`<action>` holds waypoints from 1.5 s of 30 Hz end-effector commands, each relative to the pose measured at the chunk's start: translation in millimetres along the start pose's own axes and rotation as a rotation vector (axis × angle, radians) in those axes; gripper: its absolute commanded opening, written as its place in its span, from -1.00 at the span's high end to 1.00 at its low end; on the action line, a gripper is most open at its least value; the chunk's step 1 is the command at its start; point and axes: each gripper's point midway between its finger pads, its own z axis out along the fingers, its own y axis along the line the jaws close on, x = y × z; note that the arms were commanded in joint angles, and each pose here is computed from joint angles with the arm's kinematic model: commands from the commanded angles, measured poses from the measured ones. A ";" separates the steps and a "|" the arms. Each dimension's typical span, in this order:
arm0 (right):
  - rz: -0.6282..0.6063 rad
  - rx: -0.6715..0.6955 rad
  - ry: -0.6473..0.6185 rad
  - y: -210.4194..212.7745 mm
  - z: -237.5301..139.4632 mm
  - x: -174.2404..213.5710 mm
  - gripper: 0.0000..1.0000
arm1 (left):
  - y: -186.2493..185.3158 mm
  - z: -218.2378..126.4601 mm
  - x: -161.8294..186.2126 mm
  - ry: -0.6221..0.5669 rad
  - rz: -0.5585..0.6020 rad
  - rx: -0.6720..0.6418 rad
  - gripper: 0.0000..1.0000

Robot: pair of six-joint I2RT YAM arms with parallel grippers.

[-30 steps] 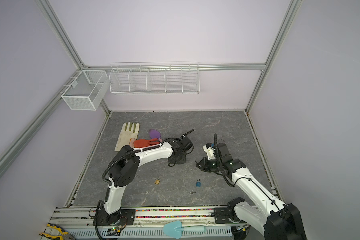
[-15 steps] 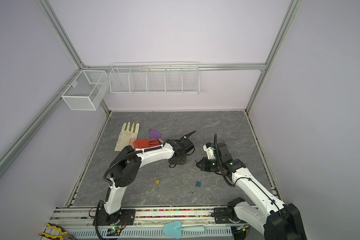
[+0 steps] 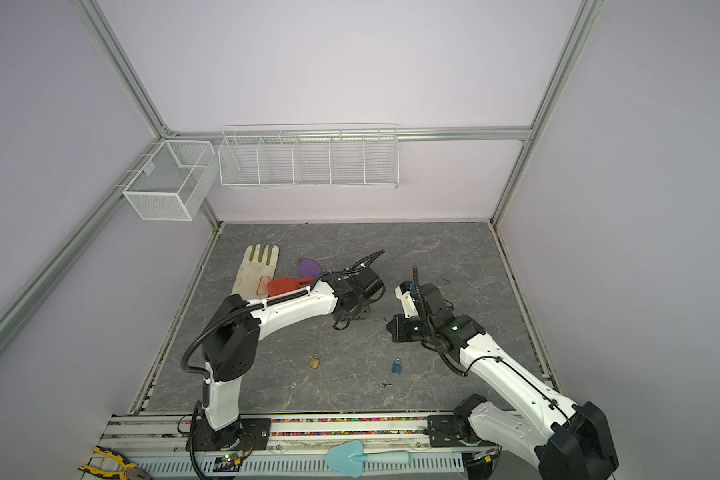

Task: Unlock with the key
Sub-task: 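Lift the blue padlock with the left gripper while the right brings the key closer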

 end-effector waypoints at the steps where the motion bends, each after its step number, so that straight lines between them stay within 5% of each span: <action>1: -0.028 0.027 -0.114 10.2 -10.0 -20.2 0.87 | 1.8 -39.7 -29.1 -0.100 -0.187 0.089 0.79; 12: -0.095 -0.029 -0.328 57.1 -9.2 -49.1 0.87 | 3.1 -119.3 -63.3 -0.277 -0.528 0.446 1.00; 20: -0.133 -0.024 -0.425 90.4 1.2 -64.2 0.87 | 36.3 -150.6 -63.8 -0.350 -0.703 0.511 1.00; 31: -0.222 -0.200 -0.448 155.6 20.2 -87.1 0.88 | 53.8 -167.6 -65.0 -0.400 -0.743 0.531 1.00; 45: -0.259 -0.199 -0.406 160.1 28.1 -76.5 0.88 | 63.1 -181.4 -71.8 -0.465 -0.710 0.523 1.00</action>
